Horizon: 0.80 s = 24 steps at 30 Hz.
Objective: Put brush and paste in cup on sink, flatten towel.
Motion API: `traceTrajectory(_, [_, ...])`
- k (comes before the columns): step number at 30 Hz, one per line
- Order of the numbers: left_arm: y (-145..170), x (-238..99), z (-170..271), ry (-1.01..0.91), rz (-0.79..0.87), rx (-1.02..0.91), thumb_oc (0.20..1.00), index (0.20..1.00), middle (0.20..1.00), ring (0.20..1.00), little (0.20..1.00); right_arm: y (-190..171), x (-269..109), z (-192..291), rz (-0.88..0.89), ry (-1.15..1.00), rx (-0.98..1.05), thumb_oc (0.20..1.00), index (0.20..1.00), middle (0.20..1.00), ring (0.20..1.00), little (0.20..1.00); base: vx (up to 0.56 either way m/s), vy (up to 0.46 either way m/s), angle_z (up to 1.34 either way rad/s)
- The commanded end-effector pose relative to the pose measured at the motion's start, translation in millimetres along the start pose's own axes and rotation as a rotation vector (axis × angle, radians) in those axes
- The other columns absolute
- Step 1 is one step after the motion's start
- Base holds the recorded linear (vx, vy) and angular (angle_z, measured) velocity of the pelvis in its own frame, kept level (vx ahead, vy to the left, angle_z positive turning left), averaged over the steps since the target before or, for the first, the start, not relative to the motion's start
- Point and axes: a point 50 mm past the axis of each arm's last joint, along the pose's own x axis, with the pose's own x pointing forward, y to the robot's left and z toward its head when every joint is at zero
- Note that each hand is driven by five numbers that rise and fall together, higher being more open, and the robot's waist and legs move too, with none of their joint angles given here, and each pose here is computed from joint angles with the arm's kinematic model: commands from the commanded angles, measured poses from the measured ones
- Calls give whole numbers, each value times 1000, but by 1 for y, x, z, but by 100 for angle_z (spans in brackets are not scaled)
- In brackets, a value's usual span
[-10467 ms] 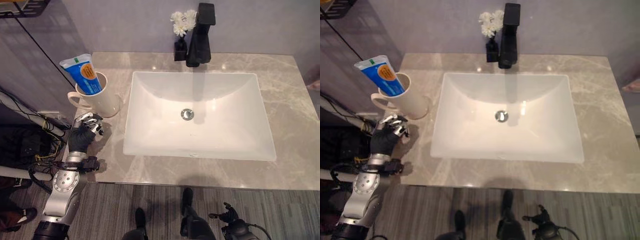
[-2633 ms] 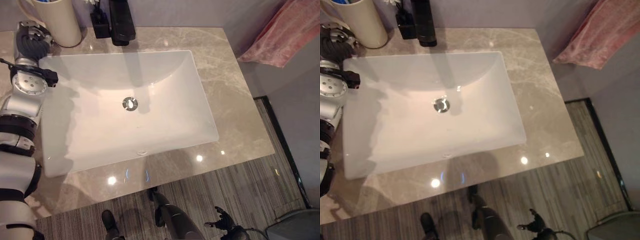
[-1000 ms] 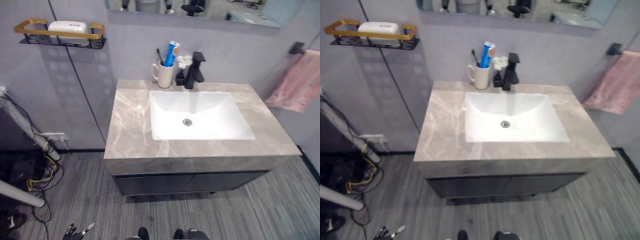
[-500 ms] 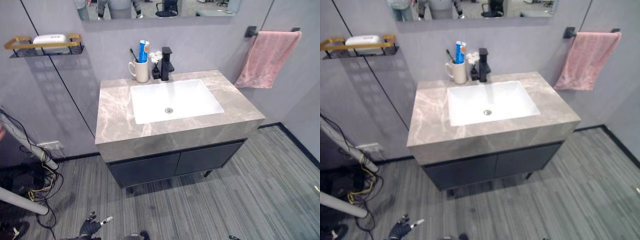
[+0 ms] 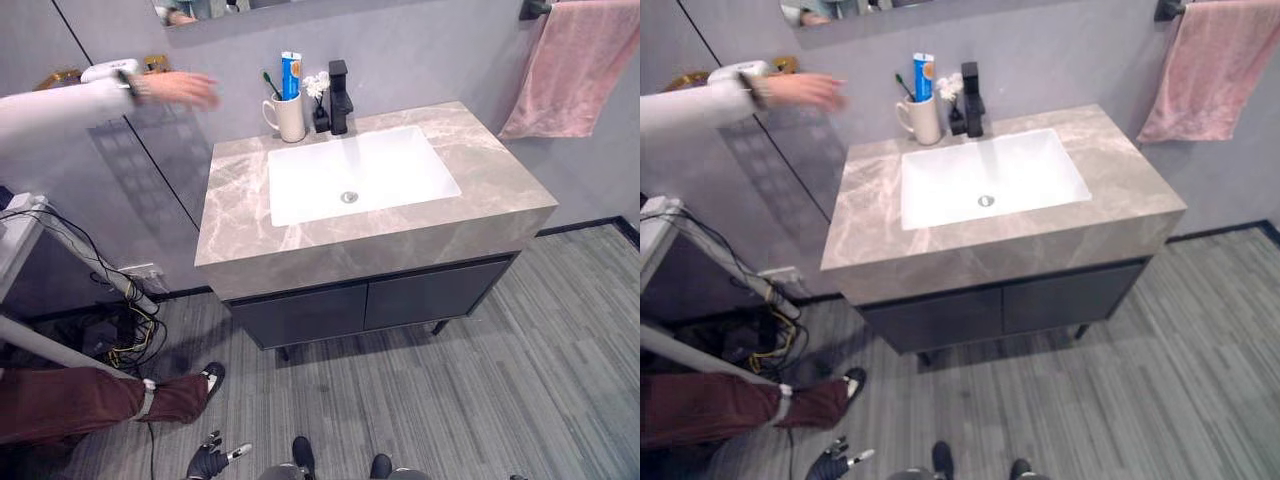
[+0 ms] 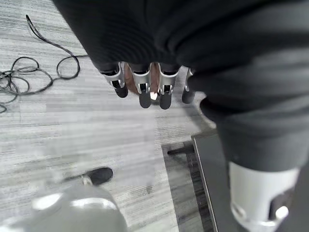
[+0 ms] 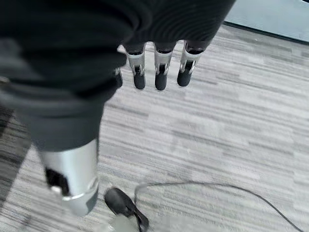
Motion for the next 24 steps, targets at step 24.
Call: traceTrajectory(24, [-14, 10, 71, -273, -105, 142, 1000, 1000, 1000, 1000, 1000, 48, -5, -2, 88, 53, 304, 1000, 1000, 1000, 1000, 1000, 9, 60, -31])
